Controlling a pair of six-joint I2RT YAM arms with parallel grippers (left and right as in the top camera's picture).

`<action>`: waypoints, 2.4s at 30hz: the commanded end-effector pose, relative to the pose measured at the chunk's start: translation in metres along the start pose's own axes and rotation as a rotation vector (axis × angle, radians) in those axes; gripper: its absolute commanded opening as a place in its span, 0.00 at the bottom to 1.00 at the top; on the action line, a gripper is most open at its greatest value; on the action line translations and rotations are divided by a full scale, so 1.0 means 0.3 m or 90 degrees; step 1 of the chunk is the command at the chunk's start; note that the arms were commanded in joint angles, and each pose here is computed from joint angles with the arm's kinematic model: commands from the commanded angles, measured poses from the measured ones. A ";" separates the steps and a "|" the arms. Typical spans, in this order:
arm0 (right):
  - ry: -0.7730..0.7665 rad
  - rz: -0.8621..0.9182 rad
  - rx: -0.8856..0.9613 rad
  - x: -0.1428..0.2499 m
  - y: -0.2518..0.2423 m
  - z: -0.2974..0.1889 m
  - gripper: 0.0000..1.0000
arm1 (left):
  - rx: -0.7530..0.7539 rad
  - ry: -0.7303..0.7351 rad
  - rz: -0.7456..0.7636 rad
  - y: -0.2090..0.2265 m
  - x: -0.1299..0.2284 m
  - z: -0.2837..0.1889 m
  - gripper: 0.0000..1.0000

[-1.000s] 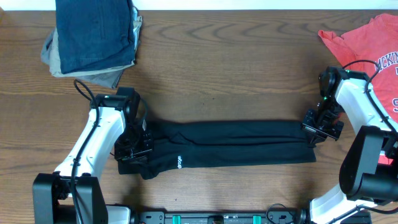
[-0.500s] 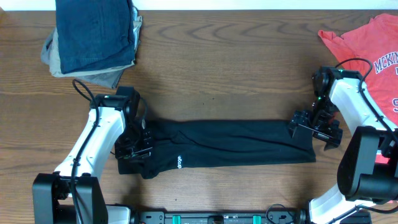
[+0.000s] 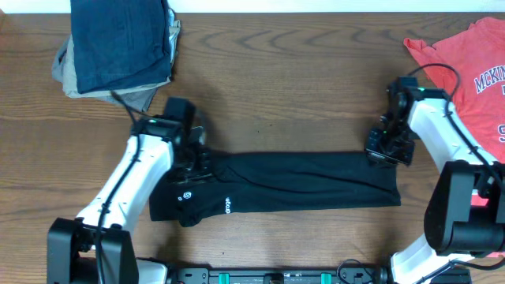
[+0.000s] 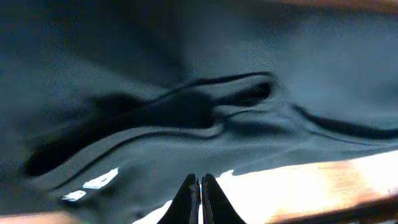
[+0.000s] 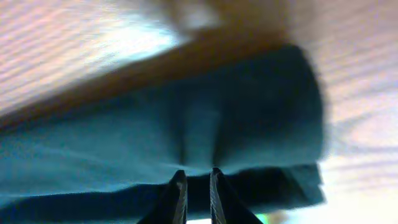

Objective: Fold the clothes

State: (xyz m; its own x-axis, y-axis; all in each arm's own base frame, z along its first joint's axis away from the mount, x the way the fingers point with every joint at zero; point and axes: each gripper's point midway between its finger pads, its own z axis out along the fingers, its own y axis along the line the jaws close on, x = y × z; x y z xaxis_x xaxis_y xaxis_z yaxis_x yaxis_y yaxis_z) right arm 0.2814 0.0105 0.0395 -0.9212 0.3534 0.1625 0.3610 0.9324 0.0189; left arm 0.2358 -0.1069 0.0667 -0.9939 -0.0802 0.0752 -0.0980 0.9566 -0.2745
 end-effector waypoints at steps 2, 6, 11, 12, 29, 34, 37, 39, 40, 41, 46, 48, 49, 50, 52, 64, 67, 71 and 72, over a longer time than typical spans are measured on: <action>-0.013 -0.044 -0.010 0.024 0.058 0.004 0.15 | 0.004 -0.001 0.001 -0.030 0.009 0.011 0.06; -0.017 -0.053 -0.010 0.034 0.076 0.035 0.16 | 0.003 -0.005 -0.008 -0.018 0.006 0.039 0.06; -0.014 -0.037 -0.009 0.052 0.065 0.090 0.15 | -0.005 0.016 -0.014 0.001 0.008 0.100 0.06; -0.014 -0.038 -0.009 0.054 0.063 0.100 0.16 | -0.008 0.022 -0.016 0.006 0.008 0.115 0.06; -0.021 0.024 0.054 0.049 -0.050 0.133 0.15 | -0.228 0.071 -0.137 0.267 0.046 0.159 0.06; -0.020 0.040 0.052 0.041 -0.072 0.132 0.14 | -0.234 0.067 -0.180 0.324 0.037 0.140 0.06; -0.020 0.051 0.050 0.035 -0.085 0.129 0.13 | -0.234 0.069 -0.203 0.351 0.037 0.131 0.06; -0.021 0.056 0.048 0.027 -0.094 0.121 0.13 | -0.231 0.068 -0.216 0.363 0.037 0.122 0.06; -0.021 0.054 0.047 0.024 -0.097 0.114 0.13 | -0.230 0.066 -0.222 0.368 0.038 0.113 0.06; -0.019 0.059 0.048 0.021 -0.103 0.102 0.13 | -0.228 0.063 -0.225 0.369 0.037 0.102 0.06; -0.020 0.086 0.043 -0.020 -0.132 0.000 0.15 | -0.207 0.002 -0.222 0.343 0.011 0.011 0.06; -0.031 0.100 0.036 -0.046 -0.150 -0.046 0.16 | -0.188 -0.033 -0.217 0.322 0.002 -0.030 0.06; -0.039 0.112 0.031 -0.062 -0.164 -0.070 0.18 | -0.178 -0.051 -0.214 0.311 -0.002 -0.051 0.06; -0.044 0.121 0.029 -0.072 -0.175 -0.082 0.19 | -0.168 -0.065 -0.212 0.301 -0.004 -0.067 0.06; -0.051 0.146 0.020 -0.089 -0.208 -0.102 0.41 | -0.147 -0.089 -0.208 0.280 -0.007 -0.095 0.23; -0.032 0.122 -0.166 -0.088 -0.249 -0.039 0.99 | -0.127 -0.122 -0.201 0.261 -0.011 -0.132 0.79; -0.026 0.100 -0.201 -0.068 -0.223 0.000 0.99 | -0.127 -0.122 -0.201 0.261 -0.012 -0.132 0.79; -0.016 0.100 -0.201 -0.039 -0.222 0.057 0.99 | -0.124 -0.119 -0.201 0.258 -0.008 -0.131 0.84; -0.013 0.100 -0.201 -0.031 -0.222 0.070 0.99 | -0.121 -0.118 -0.201 0.255 -0.008 -0.130 0.85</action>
State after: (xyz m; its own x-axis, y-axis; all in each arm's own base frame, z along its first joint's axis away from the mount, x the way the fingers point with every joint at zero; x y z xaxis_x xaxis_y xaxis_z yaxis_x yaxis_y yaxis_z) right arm 0.2671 -0.0612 0.0168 -0.8329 0.5263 0.1711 0.5534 0.7955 0.2468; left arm 0.2286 -0.0227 0.0785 -0.9127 -0.4065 -0.0412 -0.4032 0.9124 -0.0709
